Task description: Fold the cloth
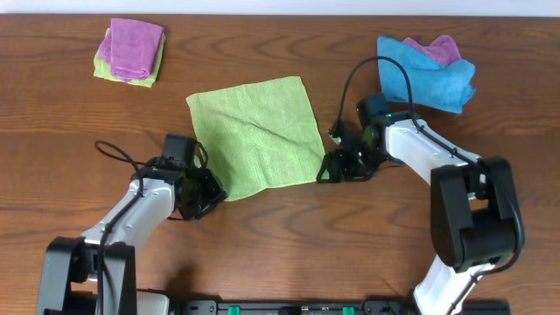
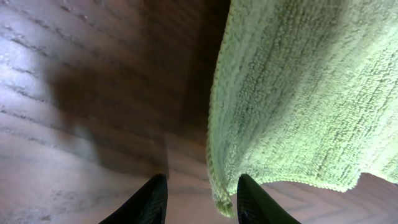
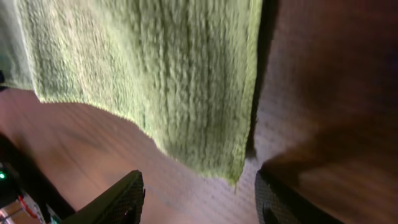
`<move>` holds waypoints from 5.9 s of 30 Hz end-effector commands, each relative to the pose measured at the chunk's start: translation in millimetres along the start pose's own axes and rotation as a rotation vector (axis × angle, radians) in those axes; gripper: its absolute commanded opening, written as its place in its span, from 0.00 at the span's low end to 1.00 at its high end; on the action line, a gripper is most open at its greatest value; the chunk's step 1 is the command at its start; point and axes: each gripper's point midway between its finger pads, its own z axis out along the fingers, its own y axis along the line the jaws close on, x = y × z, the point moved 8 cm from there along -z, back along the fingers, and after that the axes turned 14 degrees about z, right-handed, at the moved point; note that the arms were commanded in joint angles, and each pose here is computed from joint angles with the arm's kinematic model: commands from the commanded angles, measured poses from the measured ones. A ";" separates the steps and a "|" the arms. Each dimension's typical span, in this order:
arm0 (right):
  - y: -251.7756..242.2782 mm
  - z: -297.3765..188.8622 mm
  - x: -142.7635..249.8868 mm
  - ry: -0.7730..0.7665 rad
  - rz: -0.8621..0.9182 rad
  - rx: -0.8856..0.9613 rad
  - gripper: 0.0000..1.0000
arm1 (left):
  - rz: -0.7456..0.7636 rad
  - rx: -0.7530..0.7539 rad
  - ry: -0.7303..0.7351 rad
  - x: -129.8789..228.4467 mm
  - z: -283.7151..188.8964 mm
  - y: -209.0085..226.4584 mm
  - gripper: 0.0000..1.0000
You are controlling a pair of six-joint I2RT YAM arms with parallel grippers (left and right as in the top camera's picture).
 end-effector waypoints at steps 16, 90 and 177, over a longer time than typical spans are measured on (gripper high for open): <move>-10.7 23.8 -1.5 0.049 0.063 0.011 0.15 | -0.026 0.005 -0.038 -5.7 2.5 -0.3 0.06; -8.5 -11.3 9.9 0.156 0.142 -0.118 0.44 | 0.184 0.089 -0.306 -24.1 -90.1 -45.8 0.06; 83.8 -56.9 -209.6 -0.392 0.046 -0.369 0.02 | 0.119 0.201 -0.614 -217.1 -62.0 -41.3 0.06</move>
